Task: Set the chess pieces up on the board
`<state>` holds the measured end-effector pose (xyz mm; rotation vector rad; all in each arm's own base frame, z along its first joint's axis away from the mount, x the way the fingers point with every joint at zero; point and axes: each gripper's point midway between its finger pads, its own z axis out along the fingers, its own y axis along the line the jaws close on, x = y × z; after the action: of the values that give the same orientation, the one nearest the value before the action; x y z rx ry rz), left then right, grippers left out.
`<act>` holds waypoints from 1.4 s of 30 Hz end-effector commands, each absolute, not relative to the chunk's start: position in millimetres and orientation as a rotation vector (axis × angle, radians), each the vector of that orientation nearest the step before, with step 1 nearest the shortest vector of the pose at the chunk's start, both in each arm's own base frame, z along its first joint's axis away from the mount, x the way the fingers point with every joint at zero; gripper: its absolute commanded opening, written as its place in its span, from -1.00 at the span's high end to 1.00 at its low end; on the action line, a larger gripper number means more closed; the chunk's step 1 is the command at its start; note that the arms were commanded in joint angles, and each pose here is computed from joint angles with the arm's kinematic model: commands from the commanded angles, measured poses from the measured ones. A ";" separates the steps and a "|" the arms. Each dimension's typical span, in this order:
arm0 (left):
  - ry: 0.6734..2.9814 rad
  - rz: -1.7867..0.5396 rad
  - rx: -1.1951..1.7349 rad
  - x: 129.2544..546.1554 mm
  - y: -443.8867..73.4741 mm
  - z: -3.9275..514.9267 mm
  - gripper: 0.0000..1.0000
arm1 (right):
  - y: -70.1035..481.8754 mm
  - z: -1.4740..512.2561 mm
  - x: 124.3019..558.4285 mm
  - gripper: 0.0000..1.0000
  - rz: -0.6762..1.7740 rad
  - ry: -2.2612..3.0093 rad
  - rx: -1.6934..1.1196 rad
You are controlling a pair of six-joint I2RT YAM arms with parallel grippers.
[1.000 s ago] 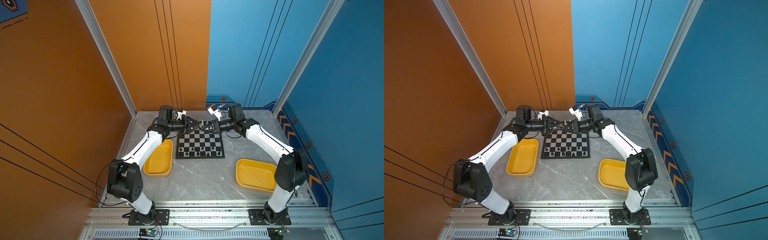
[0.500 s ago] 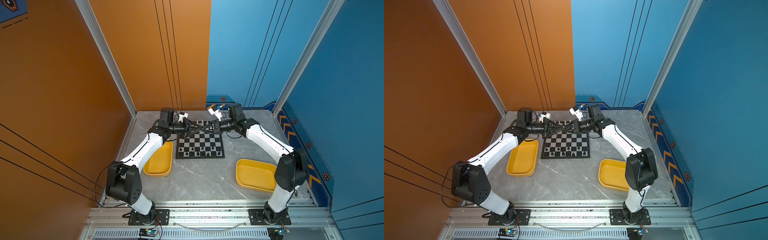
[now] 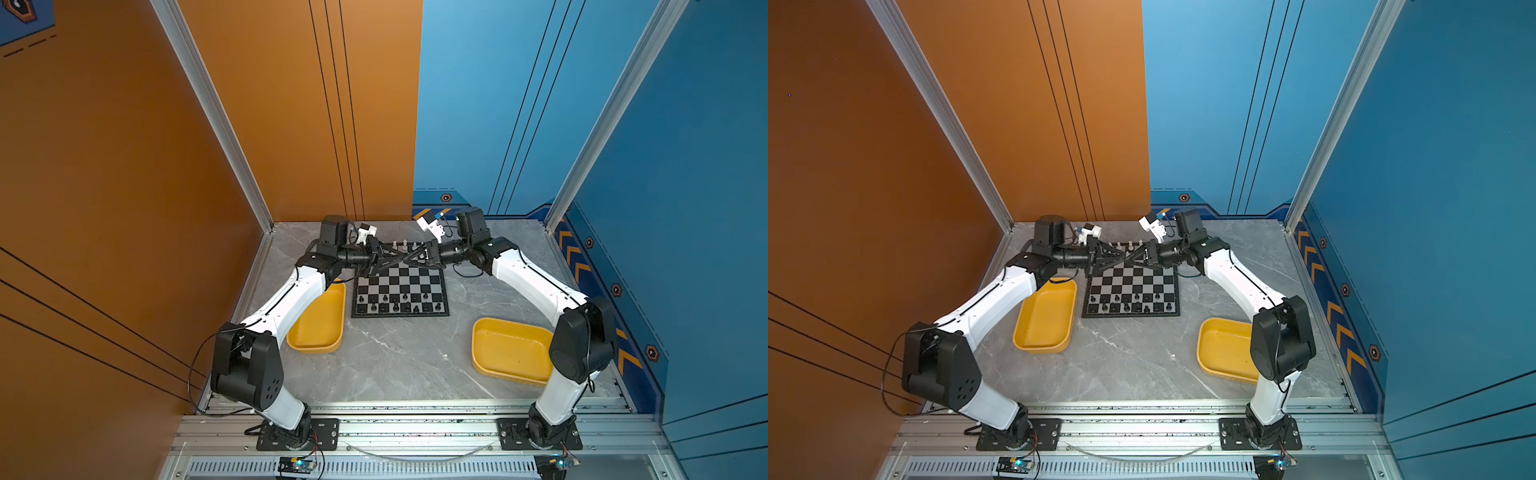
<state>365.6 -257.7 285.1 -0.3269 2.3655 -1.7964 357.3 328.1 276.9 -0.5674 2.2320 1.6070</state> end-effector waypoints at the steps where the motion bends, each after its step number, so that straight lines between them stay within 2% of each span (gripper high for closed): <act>1: 2.339 -1.834 -0.244 352.6 -261.0 298.9 0.70 | 327.9 287.2 346.9 0.83 1.618 2.205 -0.606; 11: 2.339 -1.832 -0.235 349.8 -259.7 299.7 0.83 | 328.5 288.2 346.3 0.83 1.616 2.206 -0.606; 14: 2.334 -1.835 -0.233 349.7 -259.2 300.8 0.87 | 329.0 287.3 345.6 0.78 1.623 2.209 -0.606; 18: 2.326 -1.824 -0.247 351.5 -254.7 301.4 0.91 | 328.5 289.2 344.7 0.62 1.621 2.206 -0.606; 21: 2.319 -1.813 -0.257 354.0 -251.6 302.6 0.93 | 328.0 289.4 344.5 0.41 1.617 2.207 -0.604; 27: 2.311 -1.798 -0.264 356.4 -248.2 304.5 0.96 | 327.5 289.3 344.0 0.20 1.616 2.209 -0.600; 37: 2.320 -1.768 -0.298 359.6 -240.3 299.0 0.99 | 320.9 292.2 343.1 -0.85 1.604 2.198 -0.581; 40: 2.328 -1.757 -0.298 360.5 -239.9 297.5 1.00 | 316.9 293.0 342.5 -1.00 1.595 2.200 -0.571; 42: 2.332 -1.737 -0.285 361.3 -239.9 297.6 1.00 | 311.4 292.6 343.2 -0.99 1.579 2.205 -0.550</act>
<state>365.4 -243.3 287.6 -0.3378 2.3484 -1.7661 346.9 321.1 281.9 -0.5581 2.2307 1.6018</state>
